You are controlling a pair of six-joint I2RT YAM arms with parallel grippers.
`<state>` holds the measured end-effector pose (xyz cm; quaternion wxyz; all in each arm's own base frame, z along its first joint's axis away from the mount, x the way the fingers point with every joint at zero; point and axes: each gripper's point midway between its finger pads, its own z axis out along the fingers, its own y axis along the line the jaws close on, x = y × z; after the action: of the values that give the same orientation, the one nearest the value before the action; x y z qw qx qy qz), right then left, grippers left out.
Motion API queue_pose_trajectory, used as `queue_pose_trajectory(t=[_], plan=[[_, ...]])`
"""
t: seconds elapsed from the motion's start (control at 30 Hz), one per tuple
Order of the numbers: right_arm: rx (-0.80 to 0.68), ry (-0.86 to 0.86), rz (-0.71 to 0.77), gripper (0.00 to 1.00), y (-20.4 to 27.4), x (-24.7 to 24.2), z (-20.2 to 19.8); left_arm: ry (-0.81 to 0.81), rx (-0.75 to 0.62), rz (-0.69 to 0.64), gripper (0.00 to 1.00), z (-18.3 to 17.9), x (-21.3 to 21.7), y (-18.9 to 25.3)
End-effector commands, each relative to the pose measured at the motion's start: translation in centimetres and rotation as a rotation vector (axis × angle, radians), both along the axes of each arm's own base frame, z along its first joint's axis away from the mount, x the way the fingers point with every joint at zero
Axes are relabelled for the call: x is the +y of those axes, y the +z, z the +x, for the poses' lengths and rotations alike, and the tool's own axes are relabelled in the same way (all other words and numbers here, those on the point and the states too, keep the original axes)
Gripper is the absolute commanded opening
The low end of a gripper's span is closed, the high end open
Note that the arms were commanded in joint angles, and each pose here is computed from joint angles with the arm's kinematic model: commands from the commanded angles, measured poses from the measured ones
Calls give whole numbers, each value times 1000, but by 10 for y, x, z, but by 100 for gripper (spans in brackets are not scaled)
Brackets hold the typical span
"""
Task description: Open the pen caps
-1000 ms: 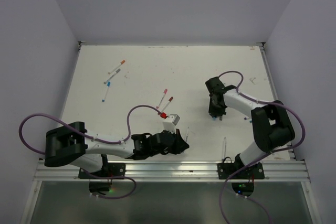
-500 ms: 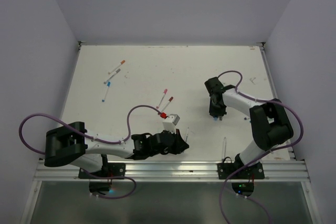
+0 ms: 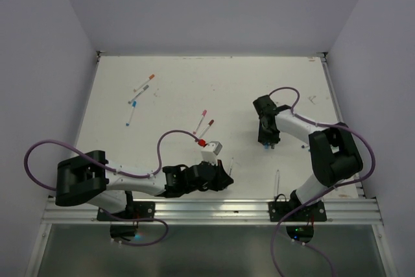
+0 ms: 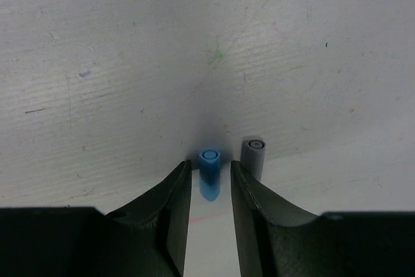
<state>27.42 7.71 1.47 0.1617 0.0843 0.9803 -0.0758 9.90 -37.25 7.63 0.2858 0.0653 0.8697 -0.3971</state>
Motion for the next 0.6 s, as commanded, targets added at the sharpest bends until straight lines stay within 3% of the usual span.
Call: queue_pose_trajectory(t=[0.0,0.1,0.23,0.37,0.57], plan=[[-88,4,27,35,21,4,12,12,-17,-33,0,3,-10,10],[-154,9,72,35,52,10,16,6,-14,-36,0,3,-22,12],[-316,-26,108,36,131,0,8,-10,4,-28,1,-1,-46,6],[-420,-58,117,44,190,-11,-2,-31,21,-38,1,-3,-82,9],[-435,-67,133,51,211,-18,-22,-36,84,-44,3,-8,-119,-7]])
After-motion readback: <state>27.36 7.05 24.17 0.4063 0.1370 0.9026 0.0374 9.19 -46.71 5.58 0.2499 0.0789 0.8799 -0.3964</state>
